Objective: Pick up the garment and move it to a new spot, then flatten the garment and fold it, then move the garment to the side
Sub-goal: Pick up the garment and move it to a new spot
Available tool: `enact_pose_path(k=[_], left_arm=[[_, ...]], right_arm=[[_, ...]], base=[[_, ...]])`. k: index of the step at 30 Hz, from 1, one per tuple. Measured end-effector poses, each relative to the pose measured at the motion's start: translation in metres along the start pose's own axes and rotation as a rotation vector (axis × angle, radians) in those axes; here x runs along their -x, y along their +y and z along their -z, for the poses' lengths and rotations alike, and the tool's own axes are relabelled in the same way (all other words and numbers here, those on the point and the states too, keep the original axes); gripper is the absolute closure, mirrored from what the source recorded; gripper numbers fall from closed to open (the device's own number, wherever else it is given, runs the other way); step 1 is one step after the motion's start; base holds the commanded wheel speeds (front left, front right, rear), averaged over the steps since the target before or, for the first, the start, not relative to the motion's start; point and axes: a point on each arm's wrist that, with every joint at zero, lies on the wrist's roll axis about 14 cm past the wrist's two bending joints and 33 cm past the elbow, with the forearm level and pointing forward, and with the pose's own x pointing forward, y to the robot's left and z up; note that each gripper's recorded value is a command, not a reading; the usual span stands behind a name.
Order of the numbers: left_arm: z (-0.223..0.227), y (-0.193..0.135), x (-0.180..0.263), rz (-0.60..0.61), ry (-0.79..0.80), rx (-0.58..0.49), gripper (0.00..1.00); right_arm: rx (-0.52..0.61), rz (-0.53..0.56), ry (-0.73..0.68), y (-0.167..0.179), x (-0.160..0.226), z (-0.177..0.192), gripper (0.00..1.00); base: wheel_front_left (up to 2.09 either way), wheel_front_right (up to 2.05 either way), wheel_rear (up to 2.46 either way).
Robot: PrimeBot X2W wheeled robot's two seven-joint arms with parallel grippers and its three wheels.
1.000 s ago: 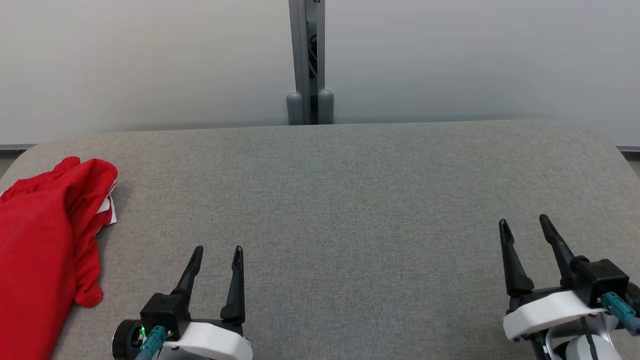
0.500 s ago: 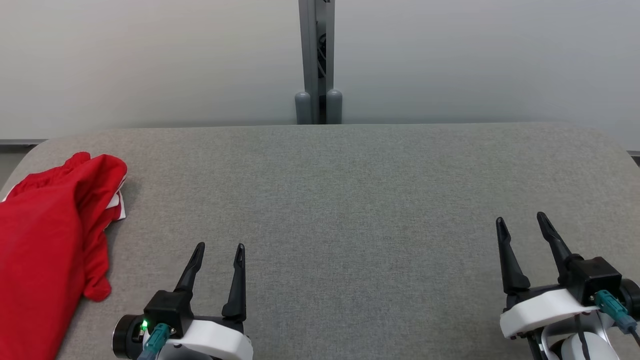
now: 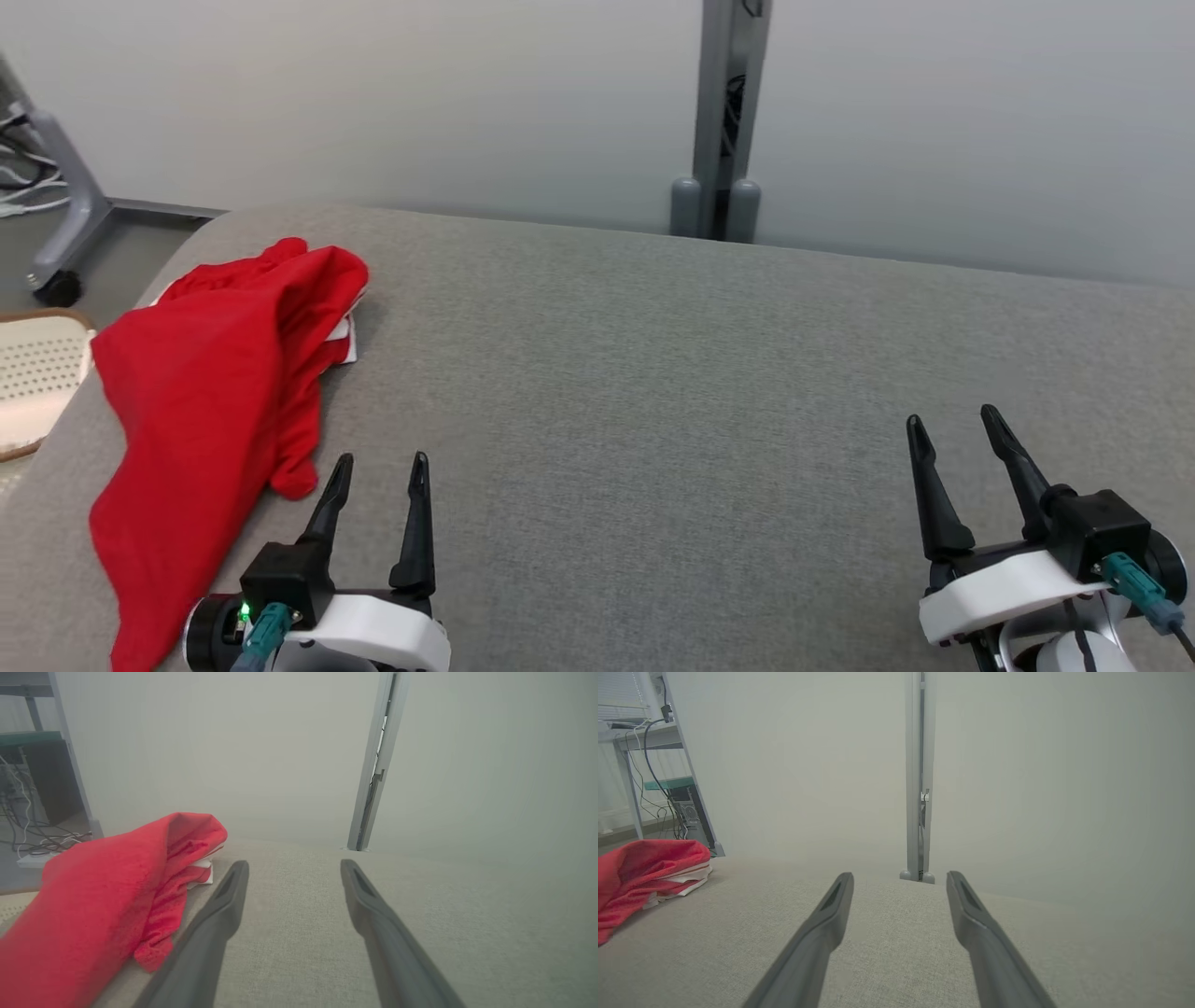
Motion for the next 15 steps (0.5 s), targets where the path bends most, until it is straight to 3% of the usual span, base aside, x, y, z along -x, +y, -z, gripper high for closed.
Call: enact_pose_path(k=[15], left_arm=[[-0.013, 0.081, 0.053, -0.254, -0.041, -0.027, 0.00]], right_arm=[[-0.063, -0.283, 0.025, 0.100, -0.026, 0.010, 0.00]], base=[[0.00, 0.00, 0.00]])
